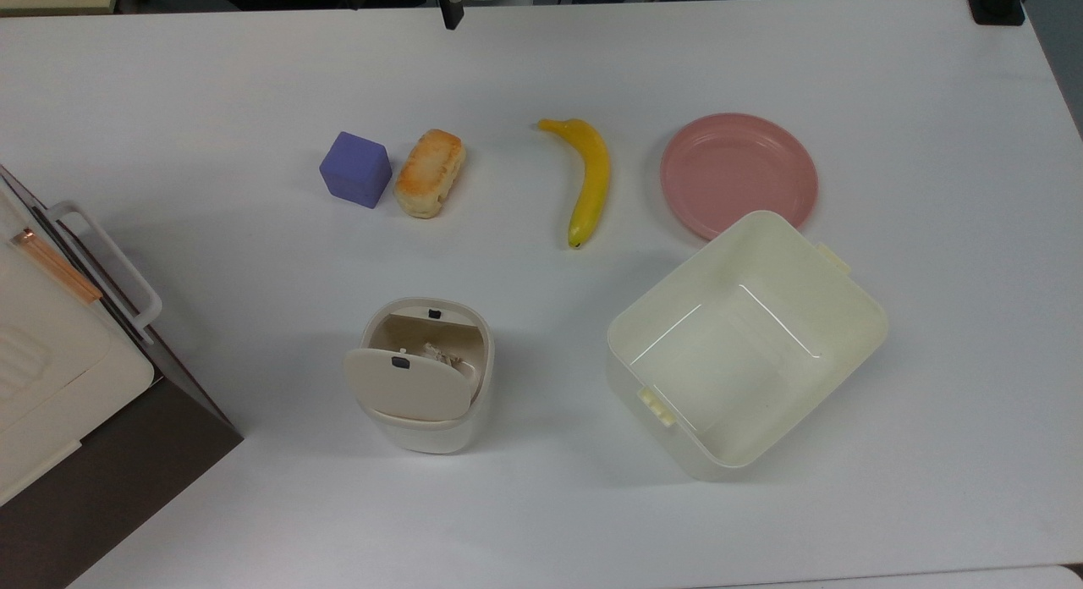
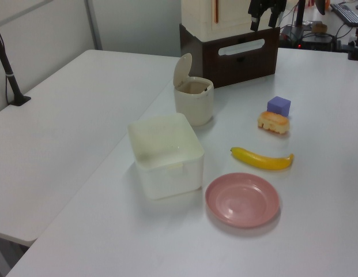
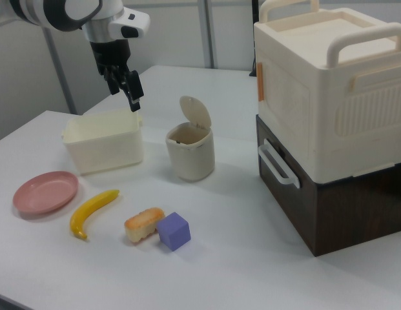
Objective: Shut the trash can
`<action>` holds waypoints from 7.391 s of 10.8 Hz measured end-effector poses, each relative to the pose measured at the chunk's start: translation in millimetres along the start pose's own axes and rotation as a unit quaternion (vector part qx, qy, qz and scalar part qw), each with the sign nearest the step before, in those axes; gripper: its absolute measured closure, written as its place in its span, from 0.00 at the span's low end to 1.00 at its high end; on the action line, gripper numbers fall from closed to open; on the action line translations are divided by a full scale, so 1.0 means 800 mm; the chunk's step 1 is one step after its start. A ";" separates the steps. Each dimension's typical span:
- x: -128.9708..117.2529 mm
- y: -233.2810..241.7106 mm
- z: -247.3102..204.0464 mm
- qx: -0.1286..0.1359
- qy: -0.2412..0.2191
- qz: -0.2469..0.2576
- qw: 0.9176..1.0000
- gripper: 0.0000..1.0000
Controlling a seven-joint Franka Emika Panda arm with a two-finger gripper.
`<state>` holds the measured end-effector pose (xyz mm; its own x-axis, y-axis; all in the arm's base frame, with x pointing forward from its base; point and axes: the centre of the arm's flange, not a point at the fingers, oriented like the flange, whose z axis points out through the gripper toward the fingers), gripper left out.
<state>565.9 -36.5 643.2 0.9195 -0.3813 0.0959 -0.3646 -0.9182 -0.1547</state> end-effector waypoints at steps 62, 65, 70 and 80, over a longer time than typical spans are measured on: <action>0.202 -0.090 0.186 0.013 0.292 -0.016 0.956 0.99; 0.204 -0.089 0.197 0.003 0.292 -0.024 0.956 0.99; 0.203 -0.092 0.218 -0.014 0.287 -0.040 0.957 0.99; 0.169 -0.108 0.238 -0.044 0.271 -0.078 0.958 0.99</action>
<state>749.7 11.7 482.2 0.7613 -0.2160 0.6114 -0.2620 -0.9650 -0.0147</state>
